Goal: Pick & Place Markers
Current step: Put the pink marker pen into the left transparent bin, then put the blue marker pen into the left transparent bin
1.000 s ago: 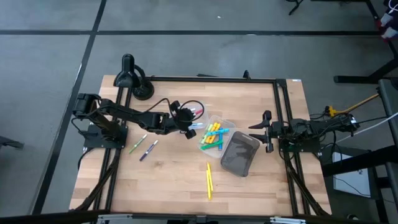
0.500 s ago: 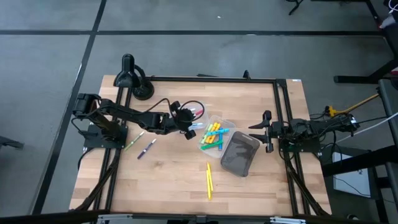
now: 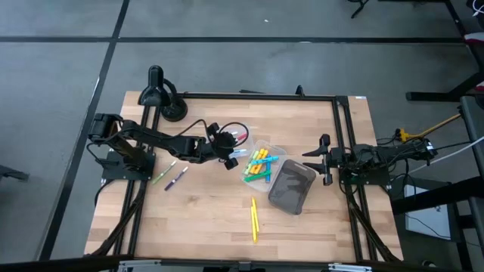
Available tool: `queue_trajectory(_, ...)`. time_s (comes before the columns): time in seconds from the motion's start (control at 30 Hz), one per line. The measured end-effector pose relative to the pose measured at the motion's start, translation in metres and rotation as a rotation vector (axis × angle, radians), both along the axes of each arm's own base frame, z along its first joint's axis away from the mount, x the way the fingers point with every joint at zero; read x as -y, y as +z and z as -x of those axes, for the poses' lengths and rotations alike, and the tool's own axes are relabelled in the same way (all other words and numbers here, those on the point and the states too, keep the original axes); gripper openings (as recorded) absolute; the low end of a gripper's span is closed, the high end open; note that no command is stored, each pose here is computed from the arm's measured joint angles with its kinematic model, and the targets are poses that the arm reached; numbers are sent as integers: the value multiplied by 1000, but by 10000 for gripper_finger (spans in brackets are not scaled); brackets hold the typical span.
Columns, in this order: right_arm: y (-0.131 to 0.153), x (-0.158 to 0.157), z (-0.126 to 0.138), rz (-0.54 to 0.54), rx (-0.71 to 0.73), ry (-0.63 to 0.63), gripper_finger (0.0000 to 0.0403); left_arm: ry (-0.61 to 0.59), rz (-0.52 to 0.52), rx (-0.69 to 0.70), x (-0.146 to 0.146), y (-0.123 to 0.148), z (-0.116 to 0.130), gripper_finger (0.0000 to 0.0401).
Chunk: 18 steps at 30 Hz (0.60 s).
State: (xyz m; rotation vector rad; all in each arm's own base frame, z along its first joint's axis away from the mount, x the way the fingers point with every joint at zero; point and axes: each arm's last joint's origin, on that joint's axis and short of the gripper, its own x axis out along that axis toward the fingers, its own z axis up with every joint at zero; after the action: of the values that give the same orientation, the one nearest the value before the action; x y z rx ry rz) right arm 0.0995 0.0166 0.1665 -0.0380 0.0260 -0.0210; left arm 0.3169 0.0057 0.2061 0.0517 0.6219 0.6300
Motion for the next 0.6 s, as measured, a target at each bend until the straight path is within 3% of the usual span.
queue_trajectory(0.33,0,0,0,0,0,0,152,3,-3,0,0,0,0,73)
queue_trajectory(0.6,0,0,0,0,0,0,152,4,-4,0,0,0,0,75)
